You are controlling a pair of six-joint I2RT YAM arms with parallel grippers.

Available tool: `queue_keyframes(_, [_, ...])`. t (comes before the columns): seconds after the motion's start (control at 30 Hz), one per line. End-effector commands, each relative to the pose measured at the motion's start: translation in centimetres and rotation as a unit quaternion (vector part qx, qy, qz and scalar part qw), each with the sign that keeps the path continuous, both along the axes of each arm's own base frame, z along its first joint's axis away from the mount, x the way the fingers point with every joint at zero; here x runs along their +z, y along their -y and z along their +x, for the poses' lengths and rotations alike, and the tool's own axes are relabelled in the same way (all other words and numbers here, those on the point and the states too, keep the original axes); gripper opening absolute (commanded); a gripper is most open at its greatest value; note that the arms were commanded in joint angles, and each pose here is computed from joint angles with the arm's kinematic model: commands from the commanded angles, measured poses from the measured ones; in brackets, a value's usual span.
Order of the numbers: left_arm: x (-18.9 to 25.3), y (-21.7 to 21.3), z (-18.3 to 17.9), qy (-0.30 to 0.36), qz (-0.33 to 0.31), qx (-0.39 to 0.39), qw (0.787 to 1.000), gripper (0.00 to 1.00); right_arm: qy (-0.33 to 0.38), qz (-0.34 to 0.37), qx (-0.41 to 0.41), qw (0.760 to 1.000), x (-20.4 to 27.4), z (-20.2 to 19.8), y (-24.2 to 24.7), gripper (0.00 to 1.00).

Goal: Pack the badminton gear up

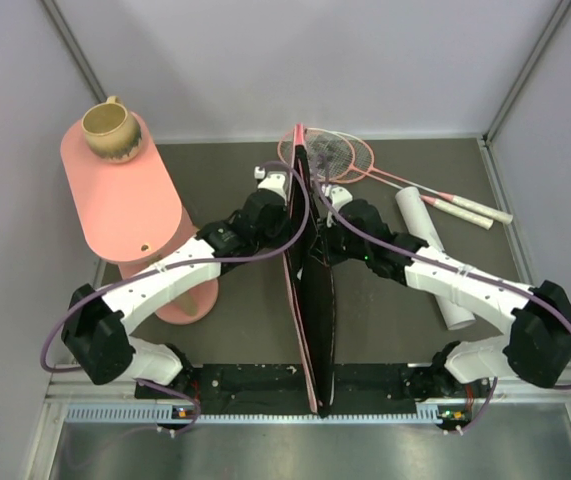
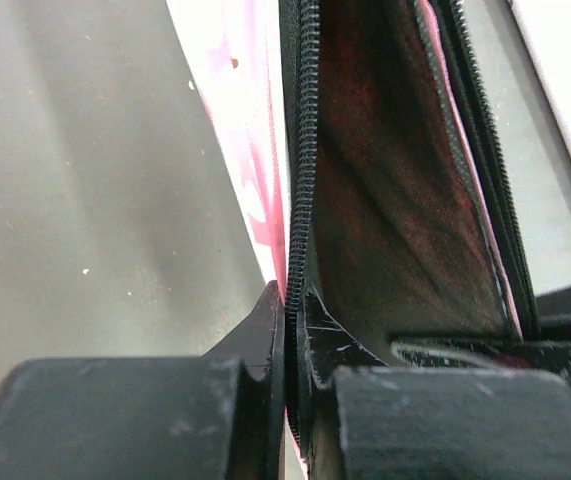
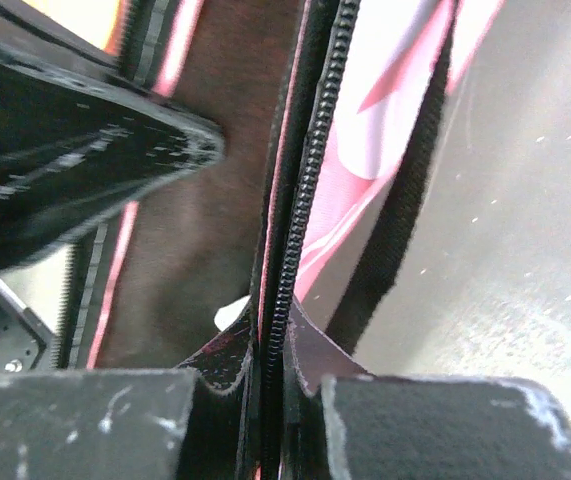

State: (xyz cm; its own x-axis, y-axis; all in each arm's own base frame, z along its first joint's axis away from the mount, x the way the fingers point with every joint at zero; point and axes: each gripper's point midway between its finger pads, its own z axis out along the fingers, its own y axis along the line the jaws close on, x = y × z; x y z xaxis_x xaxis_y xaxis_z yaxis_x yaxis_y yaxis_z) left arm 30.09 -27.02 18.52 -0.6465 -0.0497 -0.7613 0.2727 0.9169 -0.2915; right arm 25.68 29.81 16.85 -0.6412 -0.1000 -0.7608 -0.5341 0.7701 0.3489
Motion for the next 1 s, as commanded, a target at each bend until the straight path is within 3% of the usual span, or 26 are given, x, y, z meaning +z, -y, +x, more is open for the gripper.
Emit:
queue_keyframes(0.0, [3.3,-1.5,1.2,0.007,0.0,0.004,1.0,0.0,0.06,-0.015,-0.006,0.998,2.3,4.4,0.6,0.0])
queue_keyframes(0.27, [1.7,-3.8,2.6,-0.118,-0.096,0.021,0.988,0.0,0.015,-0.104,-0.012,0.994,-3.0,8.7,3.0,0.01])
queue_keyframes(0.37, [0.3,-3.7,3.6,-0.136,-0.091,0.016,0.986,0.0,0.0,-0.089,0.005,0.996,-2.8,8.7,1.8,0.1])
queue_keyframes(0.53, [-1.3,-2.9,5.0,-0.165,-0.082,0.004,0.983,0.0,-0.033,-0.07,0.003,0.997,-1.7,8.8,0.7,0.42])
queue_keyframes(0.7, [-1.6,-2.4,5.6,-0.191,-0.091,0.017,0.977,0.0,-0.017,-0.017,0.007,1.0,3.7,8.4,0.4,0.71])
queue_keyframes(0.8, [-1.3,-2.7,6.0,-0.187,-0.084,0.032,0.978,0.0,0.008,0.018,-0.015,1.0,7.1,9.5,3.1,0.78])
queue_keyframes(0.97, [-2.5,-1.7,5.6,-0.206,-0.101,0.008,0.973,0.0,0.056,-0.024,-0.132,0.989,8.3,16.3,13.1,0.8])
